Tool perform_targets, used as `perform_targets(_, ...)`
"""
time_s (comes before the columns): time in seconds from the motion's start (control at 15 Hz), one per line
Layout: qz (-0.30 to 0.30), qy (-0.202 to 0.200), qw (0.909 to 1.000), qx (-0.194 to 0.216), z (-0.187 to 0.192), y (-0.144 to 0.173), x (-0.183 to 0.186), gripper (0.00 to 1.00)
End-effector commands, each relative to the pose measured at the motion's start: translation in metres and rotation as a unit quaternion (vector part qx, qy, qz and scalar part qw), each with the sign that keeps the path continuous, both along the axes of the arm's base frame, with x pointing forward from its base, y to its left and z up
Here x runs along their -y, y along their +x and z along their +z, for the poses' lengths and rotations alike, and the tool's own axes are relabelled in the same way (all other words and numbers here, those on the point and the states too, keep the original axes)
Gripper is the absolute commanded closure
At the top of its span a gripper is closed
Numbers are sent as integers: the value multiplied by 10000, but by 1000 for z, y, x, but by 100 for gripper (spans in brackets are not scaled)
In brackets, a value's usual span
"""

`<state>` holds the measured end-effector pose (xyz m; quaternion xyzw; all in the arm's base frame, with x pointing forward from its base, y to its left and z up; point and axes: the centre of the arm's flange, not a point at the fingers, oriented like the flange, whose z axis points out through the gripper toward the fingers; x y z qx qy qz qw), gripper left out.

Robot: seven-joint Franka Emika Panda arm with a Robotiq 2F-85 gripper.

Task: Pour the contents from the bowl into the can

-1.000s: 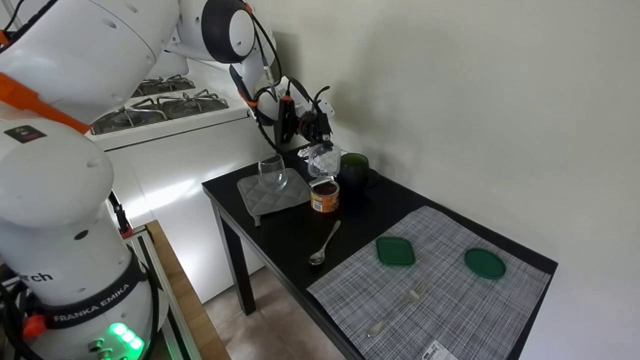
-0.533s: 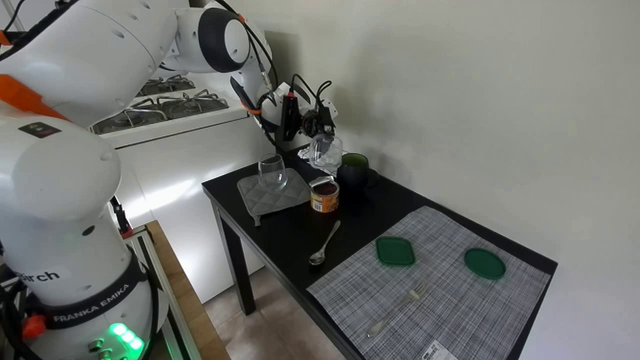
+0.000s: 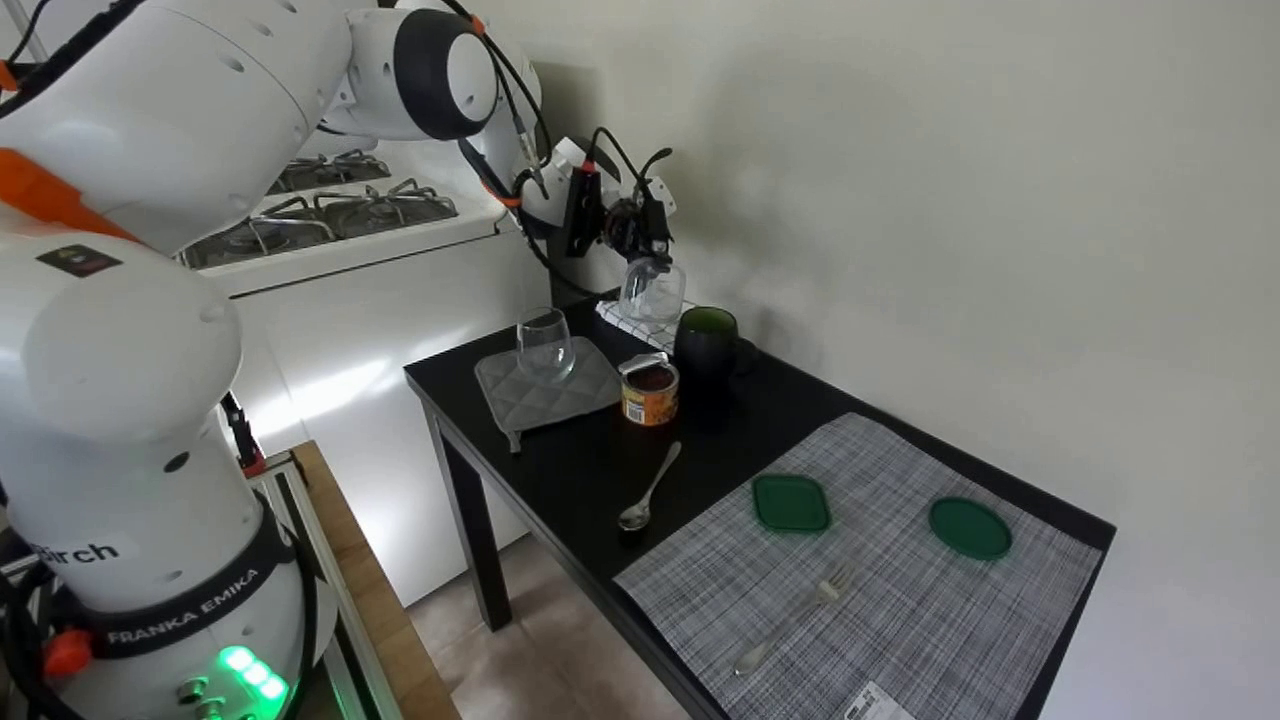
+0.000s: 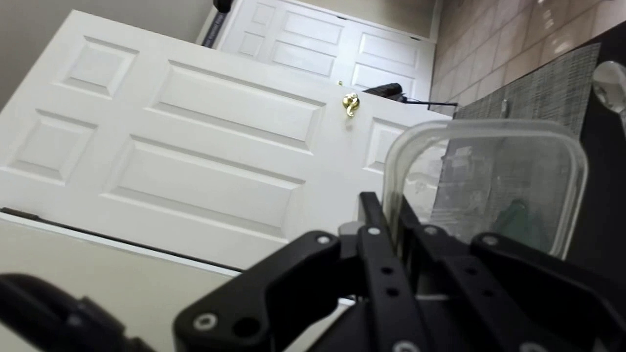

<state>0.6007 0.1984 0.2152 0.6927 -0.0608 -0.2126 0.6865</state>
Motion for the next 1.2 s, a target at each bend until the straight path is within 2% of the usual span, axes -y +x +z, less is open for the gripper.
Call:
perform_targets(0.0, -106, 854, 9955, 400, 63, -33, 28, 98)
perform_targets(0.2, -347, 1461, 9852, 823, 92, -55, 57, 98)
perform_targets(0.4, -663, 2099, 9673, 1260, 105, -66, 87, 98)
perform_targets(0.6, -1113, 2693, 9421, 1657, 108, -79, 123, 98)
perform_targets(0.8, -1537, 3241, 9121, 1984, 105, -98, 156, 98)
perform_targets(0.87, -1511, 3434, 9016, 2153, 104, -106, 166, 98)
perform_targets(0.93, -1478, 3083, 9209, 1874, 107, -47, 141, 93)
perform_targets(1.0, -1521, 3207, 9138, 1975, 107, -53, 151, 93)
perform_targets(1.13, -1564, 3286, 9087, 2047, 109, -62, 160, 93)
